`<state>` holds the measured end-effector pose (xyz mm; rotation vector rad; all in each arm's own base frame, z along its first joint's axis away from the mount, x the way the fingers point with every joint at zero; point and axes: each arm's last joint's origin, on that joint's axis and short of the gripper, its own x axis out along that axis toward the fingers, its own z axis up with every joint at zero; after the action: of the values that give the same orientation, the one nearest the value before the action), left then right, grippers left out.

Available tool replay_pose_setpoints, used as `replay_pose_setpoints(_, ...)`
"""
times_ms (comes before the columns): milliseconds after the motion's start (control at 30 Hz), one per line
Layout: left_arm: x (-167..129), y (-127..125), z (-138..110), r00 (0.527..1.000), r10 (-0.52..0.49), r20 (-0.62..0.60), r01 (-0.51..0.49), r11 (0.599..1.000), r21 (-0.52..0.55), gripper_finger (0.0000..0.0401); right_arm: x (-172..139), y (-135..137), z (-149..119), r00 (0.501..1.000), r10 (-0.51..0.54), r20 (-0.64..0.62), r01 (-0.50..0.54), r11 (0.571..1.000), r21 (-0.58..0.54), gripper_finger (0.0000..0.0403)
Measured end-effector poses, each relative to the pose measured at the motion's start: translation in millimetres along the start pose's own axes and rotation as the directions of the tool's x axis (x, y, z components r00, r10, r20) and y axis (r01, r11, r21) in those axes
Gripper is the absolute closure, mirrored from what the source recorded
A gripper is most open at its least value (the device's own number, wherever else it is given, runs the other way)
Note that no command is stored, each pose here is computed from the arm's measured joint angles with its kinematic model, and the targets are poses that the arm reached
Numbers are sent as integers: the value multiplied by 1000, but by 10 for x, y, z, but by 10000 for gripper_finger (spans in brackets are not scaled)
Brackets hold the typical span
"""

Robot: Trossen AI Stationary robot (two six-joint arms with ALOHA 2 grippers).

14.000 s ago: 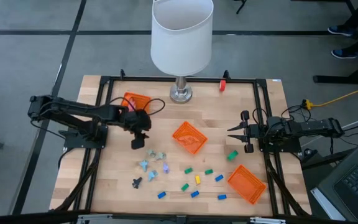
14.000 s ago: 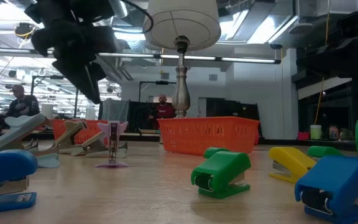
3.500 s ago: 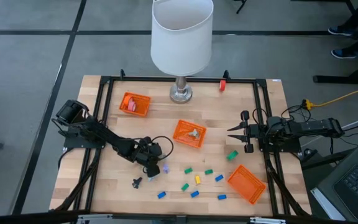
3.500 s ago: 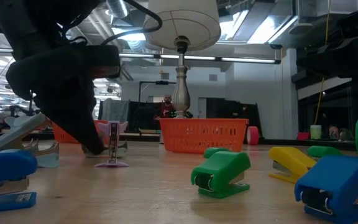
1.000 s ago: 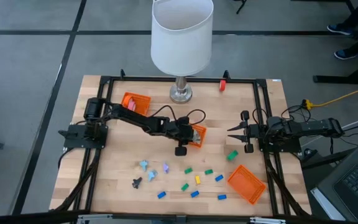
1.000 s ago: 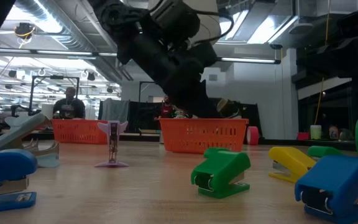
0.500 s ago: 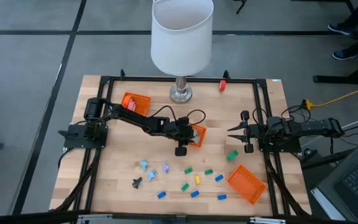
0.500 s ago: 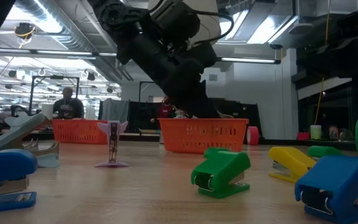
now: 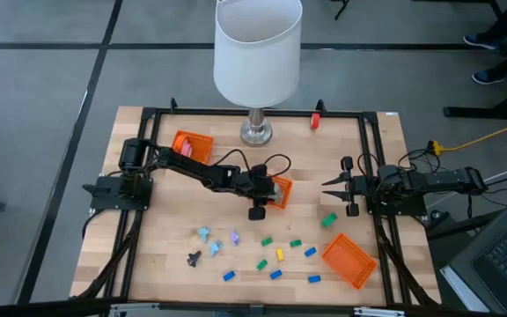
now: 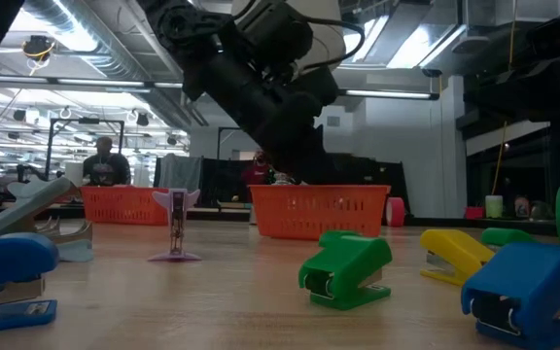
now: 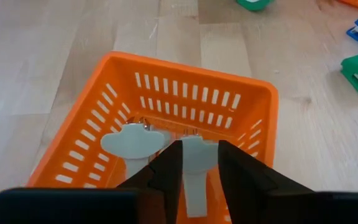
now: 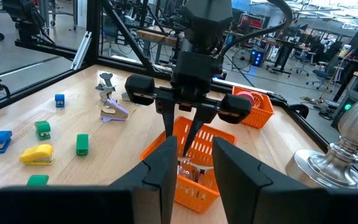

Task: Pick and place Stapler, Stapler remover, tape
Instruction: Put the purple staple remover into the middle orange bin

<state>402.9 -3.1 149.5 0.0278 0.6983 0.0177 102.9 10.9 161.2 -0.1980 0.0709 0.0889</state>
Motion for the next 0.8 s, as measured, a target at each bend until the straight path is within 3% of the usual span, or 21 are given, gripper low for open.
replay_pose_setpoints(300,-10,-1,32,1000,0,26,0,1000,-1,265,0,0,0,1000,0,0,0,1000,0,297)
replay_pose_setpoints(500,-51,-1,182,999,0,35,0,1000,0,262,0,0,0,1000,0,0,0,1000,0,297)
replay_pose_setpoints(800,-440,-10,427,1000,-6,13,6,1000,12,262,0,0,0,1000,0,0,0,1000,0,297)
